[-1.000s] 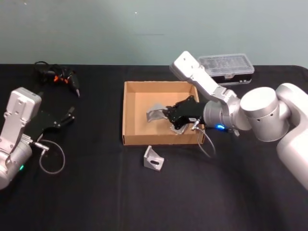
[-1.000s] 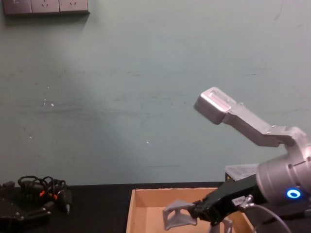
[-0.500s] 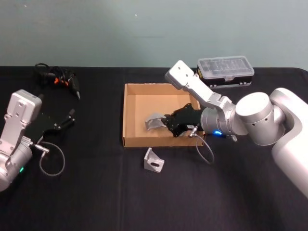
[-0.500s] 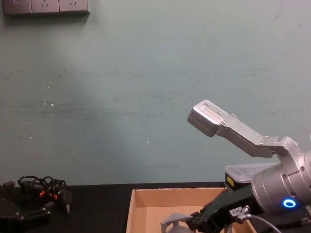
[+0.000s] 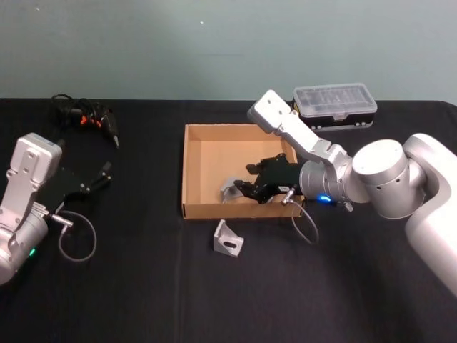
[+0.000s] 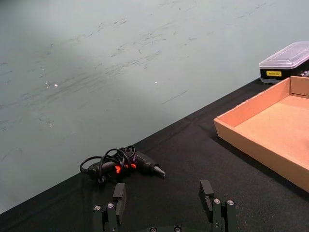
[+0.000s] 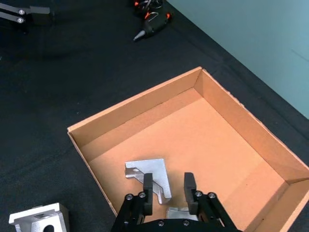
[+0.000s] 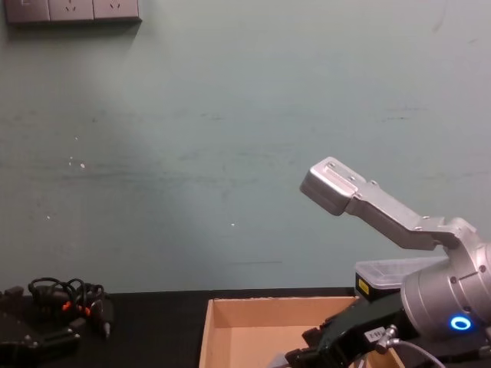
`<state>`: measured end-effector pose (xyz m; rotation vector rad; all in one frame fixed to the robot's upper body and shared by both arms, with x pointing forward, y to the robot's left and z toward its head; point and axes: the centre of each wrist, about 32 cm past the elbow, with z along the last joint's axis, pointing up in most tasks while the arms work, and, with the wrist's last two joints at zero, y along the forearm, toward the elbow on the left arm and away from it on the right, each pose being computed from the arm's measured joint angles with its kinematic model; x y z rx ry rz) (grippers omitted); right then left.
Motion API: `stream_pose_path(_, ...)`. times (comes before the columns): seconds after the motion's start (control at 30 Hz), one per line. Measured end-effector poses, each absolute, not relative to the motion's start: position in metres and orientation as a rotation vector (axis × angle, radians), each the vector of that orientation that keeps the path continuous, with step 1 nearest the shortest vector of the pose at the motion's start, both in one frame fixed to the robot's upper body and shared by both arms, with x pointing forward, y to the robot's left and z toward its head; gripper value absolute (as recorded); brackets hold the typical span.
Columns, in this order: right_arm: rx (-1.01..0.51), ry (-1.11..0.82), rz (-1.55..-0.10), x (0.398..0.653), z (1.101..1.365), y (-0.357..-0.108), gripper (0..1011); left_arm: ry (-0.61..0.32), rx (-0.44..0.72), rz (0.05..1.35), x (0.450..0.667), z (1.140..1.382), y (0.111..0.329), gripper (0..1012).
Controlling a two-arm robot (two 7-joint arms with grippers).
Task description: Use one hand to pick up the angle iron from the table and place it into the box.
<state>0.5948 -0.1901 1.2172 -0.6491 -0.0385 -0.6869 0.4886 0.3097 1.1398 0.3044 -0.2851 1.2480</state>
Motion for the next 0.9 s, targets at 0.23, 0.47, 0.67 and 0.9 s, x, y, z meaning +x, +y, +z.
stream_pose_path(0.23,-0.631,-0.046,-0.696,0.592,1.219,-0.193,600,-0.285,0.304,1.248,0.489,1.140,0.310,1000)
stream_pose_path(0.47,-0.621,-0.051,-0.696,0.591,1.219,-0.194,834,-0.285,0.304,1.248,0.489,1.140,0.310,1000)
stream_pose_path(0.67,-0.604,-0.059,-0.697,0.588,1.220,-0.195,994,-0.285,0.304,1.248,0.489,1.140,0.310,1000)
stream_pose_path(0.9,-0.531,-0.073,-0.706,0.573,1.224,-0.206,1000,-0.285,0.304,1.248,0.489,1.140,0.310,1000)
